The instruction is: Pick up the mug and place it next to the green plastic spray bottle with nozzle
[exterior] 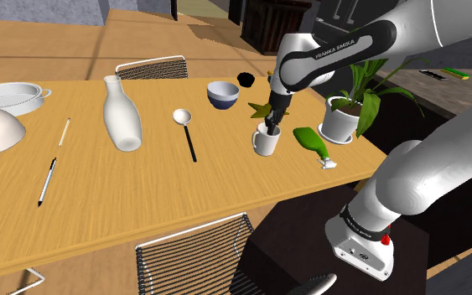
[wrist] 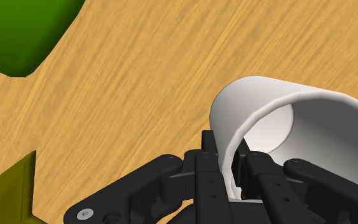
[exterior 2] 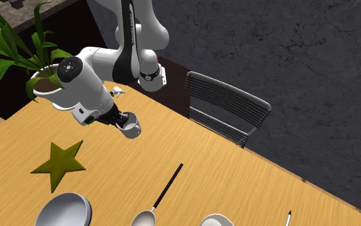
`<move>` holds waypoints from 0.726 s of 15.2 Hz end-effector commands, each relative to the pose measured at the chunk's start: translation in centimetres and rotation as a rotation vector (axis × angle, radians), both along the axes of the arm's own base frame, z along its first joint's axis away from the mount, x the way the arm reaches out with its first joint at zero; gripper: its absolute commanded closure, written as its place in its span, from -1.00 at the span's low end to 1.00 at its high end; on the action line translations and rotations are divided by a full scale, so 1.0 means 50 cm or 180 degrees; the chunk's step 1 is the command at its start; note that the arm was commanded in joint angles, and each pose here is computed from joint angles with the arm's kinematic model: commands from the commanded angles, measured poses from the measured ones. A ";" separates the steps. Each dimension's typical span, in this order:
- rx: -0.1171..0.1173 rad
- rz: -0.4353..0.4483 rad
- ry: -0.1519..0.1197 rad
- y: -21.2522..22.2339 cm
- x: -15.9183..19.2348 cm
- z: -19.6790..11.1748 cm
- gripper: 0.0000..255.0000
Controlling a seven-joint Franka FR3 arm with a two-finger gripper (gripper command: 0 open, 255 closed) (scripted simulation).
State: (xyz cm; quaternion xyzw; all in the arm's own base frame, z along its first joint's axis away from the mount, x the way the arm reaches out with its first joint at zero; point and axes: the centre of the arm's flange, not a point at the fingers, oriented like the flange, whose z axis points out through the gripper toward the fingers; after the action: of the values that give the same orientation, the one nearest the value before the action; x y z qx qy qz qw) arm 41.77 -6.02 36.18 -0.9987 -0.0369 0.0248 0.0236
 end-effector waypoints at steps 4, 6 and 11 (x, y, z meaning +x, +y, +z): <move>0.0000 0.0000 -0.0002 0.000 0.000 -0.001 1.00; 0.0000 0.0000 -0.0002 0.000 0.000 -0.001 -1.00; 0.0000 0.0000 -0.0002 -0.001 0.001 0.025 -1.00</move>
State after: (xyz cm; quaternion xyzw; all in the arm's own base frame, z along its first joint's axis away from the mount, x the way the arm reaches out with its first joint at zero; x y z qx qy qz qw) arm 41.69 -6.05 36.68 -0.9987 -0.0369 0.0244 0.0235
